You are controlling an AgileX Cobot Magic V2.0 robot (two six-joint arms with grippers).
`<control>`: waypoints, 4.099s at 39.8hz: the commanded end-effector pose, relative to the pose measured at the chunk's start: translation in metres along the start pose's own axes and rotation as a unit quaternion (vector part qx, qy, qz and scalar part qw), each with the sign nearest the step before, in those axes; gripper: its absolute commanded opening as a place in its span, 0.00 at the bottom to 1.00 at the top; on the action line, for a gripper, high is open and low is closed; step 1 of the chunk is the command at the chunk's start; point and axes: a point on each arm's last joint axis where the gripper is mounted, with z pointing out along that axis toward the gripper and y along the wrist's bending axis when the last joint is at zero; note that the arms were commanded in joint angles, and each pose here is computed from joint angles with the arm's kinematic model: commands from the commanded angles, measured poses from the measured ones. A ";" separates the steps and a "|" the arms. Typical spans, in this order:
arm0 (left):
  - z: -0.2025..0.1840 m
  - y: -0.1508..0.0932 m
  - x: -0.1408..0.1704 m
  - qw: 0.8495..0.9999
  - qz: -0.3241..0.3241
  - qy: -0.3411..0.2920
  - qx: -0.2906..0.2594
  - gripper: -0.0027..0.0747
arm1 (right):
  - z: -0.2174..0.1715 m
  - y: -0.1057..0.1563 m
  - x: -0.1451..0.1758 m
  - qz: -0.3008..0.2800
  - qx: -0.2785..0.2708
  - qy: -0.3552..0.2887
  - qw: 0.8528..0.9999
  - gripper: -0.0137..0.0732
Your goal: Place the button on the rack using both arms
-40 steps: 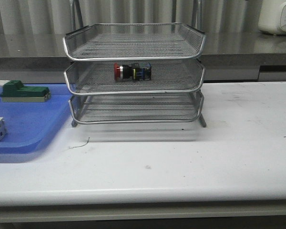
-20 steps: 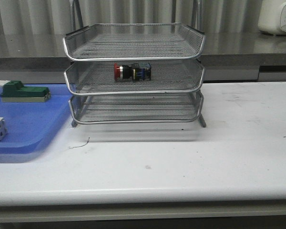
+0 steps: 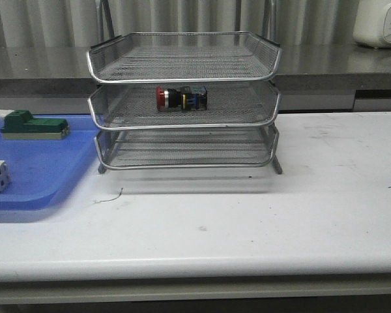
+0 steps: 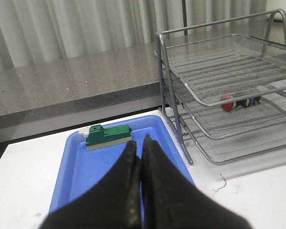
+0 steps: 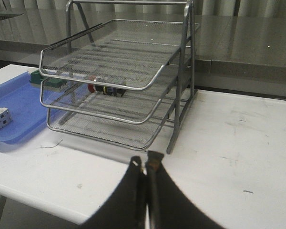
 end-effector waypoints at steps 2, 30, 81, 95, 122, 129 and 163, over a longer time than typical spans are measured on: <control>-0.001 0.003 -0.014 0.999 -0.013 -0.046 -0.014 0.01 | -0.002 -0.003 -0.015 0.007 0.019 -0.046 0.999 0.09; -0.001 0.003 -0.014 0.999 -0.013 -0.046 -0.014 0.01 | -0.002 -0.003 -0.015 0.007 0.019 -0.046 0.999 0.09; 0.023 -0.002 0.085 0.995 -0.080 -0.036 -0.053 0.01 | -0.002 -0.002 -0.014 0.007 0.017 -0.044 0.999 0.09; 0.023 -0.002 0.085 0.995 -0.080 -0.036 -0.053 0.01 | -0.002 -0.002 -0.014 0.007 0.017 -0.044 0.999 0.09; 0.023 -0.002 0.085 0.995 -0.080 -0.036 -0.053 0.01 | 0.000 -0.005 -0.010 -0.010 0.029 -0.044 0.999 0.09; 0.023 -0.002 0.086 0.995 -0.081 -0.035 -0.053 0.01 | 0.000 -0.013 0.004 -0.014 0.070 -0.042 0.997 0.09; 0.023 -0.002 0.086 0.995 -0.081 -0.035 -0.053 0.01 | -0.007 -0.028 0.077 0.017 0.168 -0.057 0.984 0.09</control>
